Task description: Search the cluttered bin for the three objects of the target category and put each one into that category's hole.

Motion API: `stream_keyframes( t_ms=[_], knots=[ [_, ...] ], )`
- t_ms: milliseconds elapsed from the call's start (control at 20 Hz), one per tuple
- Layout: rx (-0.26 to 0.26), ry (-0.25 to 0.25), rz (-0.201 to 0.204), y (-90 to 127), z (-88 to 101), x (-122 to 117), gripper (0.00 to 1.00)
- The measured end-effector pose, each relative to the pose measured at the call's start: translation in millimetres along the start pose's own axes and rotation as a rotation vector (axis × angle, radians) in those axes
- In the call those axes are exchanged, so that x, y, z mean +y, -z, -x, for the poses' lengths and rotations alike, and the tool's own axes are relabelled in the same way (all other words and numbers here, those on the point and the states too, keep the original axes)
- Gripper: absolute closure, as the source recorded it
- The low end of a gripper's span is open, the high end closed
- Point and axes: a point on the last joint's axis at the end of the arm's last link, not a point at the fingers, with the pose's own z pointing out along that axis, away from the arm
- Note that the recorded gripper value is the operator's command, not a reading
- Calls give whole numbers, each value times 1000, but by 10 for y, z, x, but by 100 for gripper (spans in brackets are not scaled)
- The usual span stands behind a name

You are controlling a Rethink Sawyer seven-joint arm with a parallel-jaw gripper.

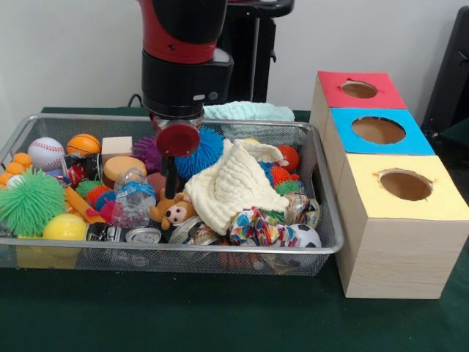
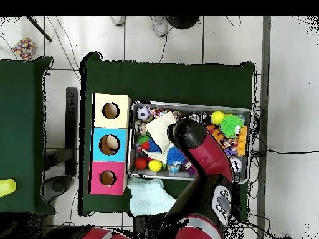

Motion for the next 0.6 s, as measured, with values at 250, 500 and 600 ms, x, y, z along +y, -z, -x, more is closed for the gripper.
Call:
stream_keyframes(
  t_ms=[250,500,600],
  knots=[
    [2,1,-6,-26,-13,-19,0],
    [8,1,-8,-50,-35,-23,0],
    [17,1,-5,-69,-66,-7,0]
  ],
)
